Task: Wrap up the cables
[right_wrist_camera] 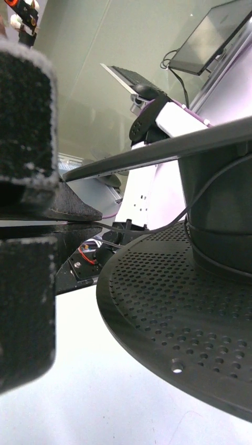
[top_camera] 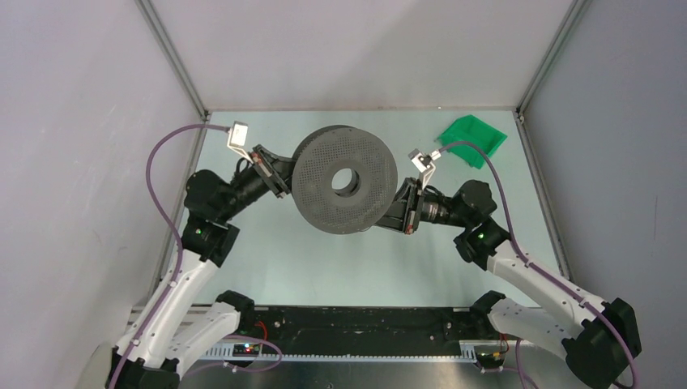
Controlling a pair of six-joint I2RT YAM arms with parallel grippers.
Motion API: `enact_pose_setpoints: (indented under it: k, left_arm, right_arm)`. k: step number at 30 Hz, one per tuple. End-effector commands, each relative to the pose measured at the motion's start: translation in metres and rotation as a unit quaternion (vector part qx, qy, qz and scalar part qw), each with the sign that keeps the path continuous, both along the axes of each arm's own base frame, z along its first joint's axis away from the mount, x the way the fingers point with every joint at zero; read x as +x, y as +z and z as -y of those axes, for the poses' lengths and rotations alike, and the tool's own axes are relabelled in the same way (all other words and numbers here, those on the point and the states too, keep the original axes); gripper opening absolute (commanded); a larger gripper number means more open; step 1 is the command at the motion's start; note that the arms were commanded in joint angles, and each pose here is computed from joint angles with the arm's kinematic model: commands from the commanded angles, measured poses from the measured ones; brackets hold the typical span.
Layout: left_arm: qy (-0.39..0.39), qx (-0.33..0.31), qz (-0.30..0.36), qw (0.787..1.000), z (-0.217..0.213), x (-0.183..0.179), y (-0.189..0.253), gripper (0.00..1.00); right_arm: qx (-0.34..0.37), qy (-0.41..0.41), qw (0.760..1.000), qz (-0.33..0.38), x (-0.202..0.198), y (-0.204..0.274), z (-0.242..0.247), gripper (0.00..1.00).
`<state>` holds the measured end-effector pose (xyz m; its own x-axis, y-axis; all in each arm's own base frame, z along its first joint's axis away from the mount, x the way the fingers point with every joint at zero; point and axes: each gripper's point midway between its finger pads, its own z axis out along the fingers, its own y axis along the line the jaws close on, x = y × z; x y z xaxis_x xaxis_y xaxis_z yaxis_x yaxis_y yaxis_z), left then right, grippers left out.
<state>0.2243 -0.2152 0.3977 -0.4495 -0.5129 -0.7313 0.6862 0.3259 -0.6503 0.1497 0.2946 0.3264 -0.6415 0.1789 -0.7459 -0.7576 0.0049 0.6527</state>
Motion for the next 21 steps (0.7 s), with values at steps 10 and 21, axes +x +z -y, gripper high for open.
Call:
enact_pose_setpoints:
  k: [10, 21]
  left_arm:
    - [0.030, -0.009, 0.044, 0.999, -0.007, 0.009, 0.014, 0.00]
    - [0.043, -0.003, 0.055, 0.998, -0.011, 0.013, 0.015, 0.00]
  right_arm:
    - [0.058, 0.027, 0.998, 0.005, -0.009, 0.030, -0.007, 0.00]
    - [0.086, 0.050, 0.995, -0.022, -0.015, 0.041, -0.011, 0.00]
